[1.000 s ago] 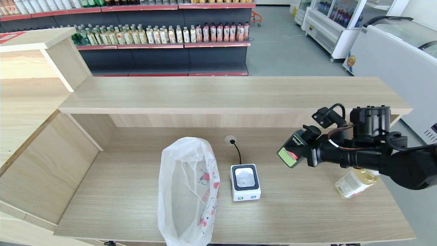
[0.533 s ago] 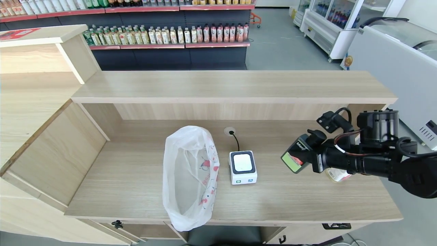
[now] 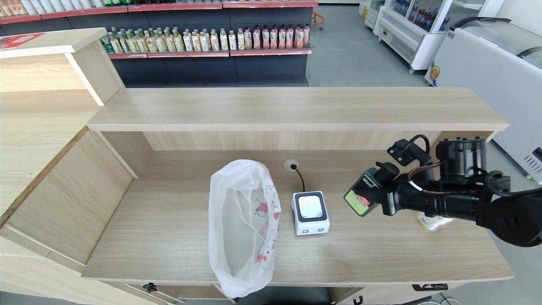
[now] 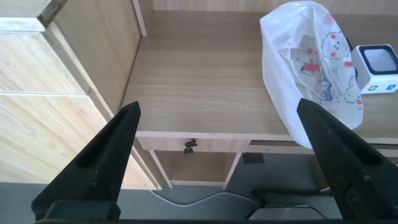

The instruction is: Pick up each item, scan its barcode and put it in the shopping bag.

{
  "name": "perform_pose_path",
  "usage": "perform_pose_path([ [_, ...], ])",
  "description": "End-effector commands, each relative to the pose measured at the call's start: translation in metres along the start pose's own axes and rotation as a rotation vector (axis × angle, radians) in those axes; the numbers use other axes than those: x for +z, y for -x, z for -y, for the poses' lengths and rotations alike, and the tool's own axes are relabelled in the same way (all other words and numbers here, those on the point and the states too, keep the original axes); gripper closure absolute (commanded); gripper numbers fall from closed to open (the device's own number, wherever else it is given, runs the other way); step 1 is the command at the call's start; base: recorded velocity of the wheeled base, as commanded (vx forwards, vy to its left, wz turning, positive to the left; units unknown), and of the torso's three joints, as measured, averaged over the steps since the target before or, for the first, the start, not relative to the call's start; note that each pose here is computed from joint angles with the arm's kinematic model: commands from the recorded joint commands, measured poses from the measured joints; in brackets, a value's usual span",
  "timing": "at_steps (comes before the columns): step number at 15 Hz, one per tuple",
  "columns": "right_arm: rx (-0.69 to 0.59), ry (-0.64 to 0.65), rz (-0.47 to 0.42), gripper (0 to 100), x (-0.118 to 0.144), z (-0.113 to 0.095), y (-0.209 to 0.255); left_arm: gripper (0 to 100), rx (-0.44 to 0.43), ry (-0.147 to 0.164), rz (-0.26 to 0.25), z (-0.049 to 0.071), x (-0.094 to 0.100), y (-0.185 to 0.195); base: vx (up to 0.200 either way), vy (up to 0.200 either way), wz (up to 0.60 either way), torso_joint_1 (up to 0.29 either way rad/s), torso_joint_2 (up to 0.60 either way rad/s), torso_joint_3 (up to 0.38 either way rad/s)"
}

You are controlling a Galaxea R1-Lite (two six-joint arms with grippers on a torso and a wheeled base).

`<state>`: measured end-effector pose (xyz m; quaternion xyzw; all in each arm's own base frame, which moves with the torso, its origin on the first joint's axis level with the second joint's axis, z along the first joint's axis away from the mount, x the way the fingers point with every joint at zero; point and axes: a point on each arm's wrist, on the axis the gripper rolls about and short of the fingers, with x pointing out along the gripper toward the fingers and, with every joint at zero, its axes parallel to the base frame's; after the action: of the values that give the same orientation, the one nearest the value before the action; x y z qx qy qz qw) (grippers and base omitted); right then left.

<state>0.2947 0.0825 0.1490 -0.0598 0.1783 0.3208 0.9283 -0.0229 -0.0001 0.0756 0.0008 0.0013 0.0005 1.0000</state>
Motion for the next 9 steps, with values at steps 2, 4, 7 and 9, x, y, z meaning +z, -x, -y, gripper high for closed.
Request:
perform_pose_path([
  [2, 0.018, -0.004, 0.005, 100, 0.002, -0.005, -0.003, 0, 0.000, 0.000, 0.001, 0.000, 0.000, 0.000, 0.000, 0.200, 0.00, 0.002, 0.01, -0.005],
  [4, 0.029, -0.006, -0.009, 100, -0.001, -0.007, -0.008, 0, 0.000, 0.000, 0.001, 0.000, 0.000, 0.000, 0.000, 0.200, 0.00, -0.005, 0.00, 0.002],
  [7, 0.036, -0.011, -0.027, 100, -0.005, -0.003, -0.023, 0, 0.000, 0.000, 0.001, 0.000, 0.000, 0.000, 0.000, 0.200, 0.00, 0.002, 0.00, 0.002],
  [9, 0.061, -0.009, -0.035, 100, -0.004, -0.003, -0.047, 0, 0.000, 0.000, 0.001, 0.000, 0.000, 0.000, 0.000, 0.200, 0.00, 0.005, 0.00, 0.005],
])
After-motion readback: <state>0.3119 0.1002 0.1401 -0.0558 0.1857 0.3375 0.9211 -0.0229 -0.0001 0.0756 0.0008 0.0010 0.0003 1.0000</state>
